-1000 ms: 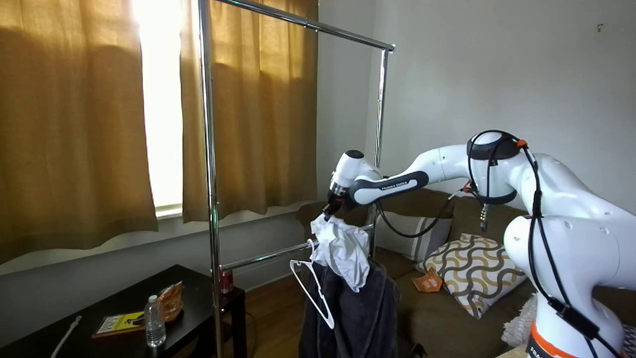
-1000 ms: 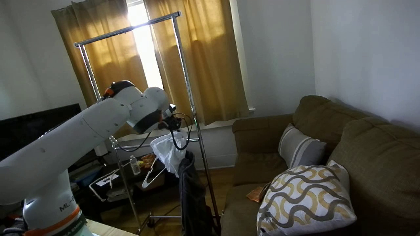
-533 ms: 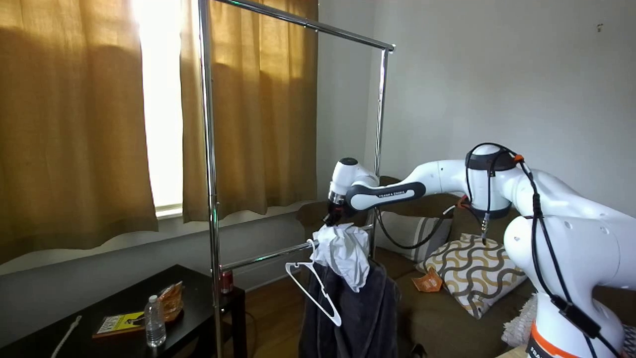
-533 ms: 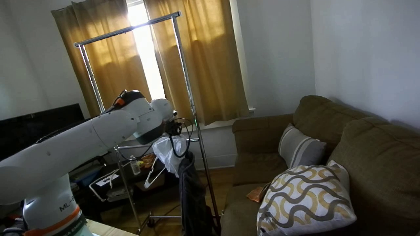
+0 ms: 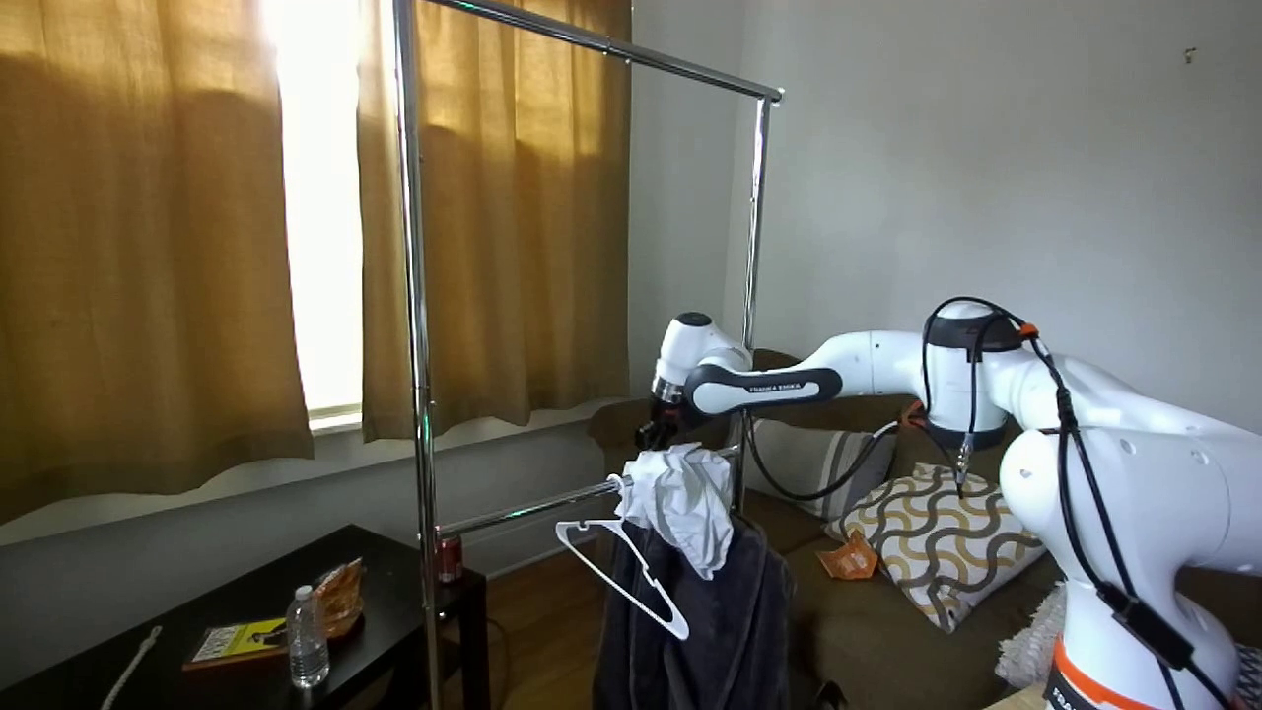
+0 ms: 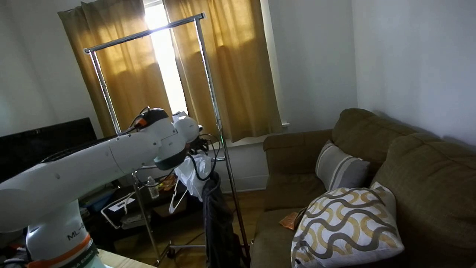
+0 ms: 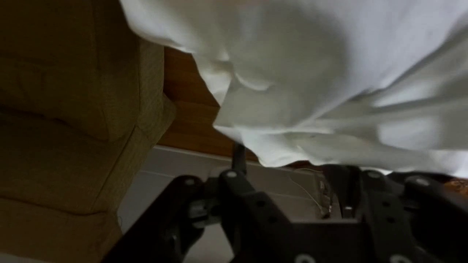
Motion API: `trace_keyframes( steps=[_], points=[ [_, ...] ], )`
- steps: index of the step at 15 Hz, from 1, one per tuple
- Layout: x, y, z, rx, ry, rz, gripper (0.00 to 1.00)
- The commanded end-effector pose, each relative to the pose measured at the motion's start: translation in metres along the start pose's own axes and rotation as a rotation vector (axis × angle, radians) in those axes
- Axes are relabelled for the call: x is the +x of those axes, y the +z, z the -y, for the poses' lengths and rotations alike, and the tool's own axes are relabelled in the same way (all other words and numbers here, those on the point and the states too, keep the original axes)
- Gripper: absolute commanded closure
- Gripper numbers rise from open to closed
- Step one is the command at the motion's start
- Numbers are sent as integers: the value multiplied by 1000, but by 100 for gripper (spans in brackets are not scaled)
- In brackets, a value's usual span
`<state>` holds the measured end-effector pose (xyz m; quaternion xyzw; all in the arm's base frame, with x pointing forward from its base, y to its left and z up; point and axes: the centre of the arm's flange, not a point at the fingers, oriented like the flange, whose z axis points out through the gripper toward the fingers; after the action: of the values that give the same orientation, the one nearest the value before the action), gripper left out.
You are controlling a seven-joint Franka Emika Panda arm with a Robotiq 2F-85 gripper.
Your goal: Remove the hanger from the white cloth, then put the white cloth on the bottom rod
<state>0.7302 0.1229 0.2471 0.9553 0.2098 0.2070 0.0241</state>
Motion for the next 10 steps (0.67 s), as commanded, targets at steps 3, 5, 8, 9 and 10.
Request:
trace_keyframes(
  steps=[3, 5, 8, 9, 10],
  points=[
    [53, -15, 6, 55, 31, -72, 0],
    [58, -30, 4, 65, 52, -92, 0],
    [63, -55, 2, 59, 58, -107, 0],
    [63, -65, 3, 60, 56, -109, 0],
    [63, -78, 5, 52, 43, -108, 0]
  ],
)
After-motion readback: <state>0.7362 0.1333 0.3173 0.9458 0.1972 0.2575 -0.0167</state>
